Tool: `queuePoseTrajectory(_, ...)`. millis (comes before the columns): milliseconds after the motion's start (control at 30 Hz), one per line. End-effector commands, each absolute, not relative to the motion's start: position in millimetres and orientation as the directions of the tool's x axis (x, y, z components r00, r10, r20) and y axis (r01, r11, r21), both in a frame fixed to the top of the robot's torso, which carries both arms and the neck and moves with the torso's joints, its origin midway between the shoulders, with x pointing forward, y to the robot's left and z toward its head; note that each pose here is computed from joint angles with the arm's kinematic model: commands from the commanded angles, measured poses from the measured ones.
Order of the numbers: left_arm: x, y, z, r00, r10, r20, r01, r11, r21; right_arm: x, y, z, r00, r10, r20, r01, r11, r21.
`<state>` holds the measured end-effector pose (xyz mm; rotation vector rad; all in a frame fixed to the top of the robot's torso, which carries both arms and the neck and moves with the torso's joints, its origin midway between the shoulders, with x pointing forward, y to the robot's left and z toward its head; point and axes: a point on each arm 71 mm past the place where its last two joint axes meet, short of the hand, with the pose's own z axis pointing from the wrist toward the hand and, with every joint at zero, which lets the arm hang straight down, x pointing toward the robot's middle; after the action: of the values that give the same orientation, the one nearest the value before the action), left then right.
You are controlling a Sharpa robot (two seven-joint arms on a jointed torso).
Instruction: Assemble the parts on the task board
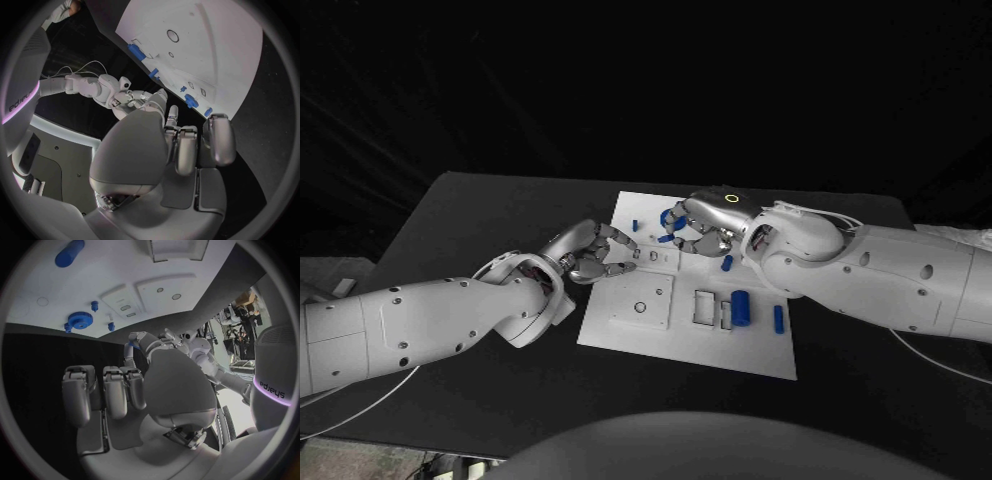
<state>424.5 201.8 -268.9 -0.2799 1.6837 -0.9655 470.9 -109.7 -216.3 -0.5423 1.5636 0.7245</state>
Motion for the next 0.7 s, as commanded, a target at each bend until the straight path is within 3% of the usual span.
queuePoseTrajectory(33, 422.3, 200.6, -263.2, -0.333, -0.608, -0.720, 0.346, 0.632, -0.694, 476.2, -105.2, -222.8, -0.121, -0.142, -0.982, -0.742, 0.670, -0.005)
queuePoseTrajectory(300, 420.6, 202.3, -258.6, -0.332, -0.608, -0.721, 0.368, 0.621, -0.692, 486.8, -95.2, -221.7, -0.060, -0.271, -0.961, -0.773, 0.622, -0.128)
queuePoseTrajectory(700, 420.4, 201.0, -252.6, -0.333, -0.603, -0.725, 0.400, 0.606, -0.687, 496.7, -83.5, -225.3, -0.070, -0.365, -0.928, -0.807, 0.568, -0.163)
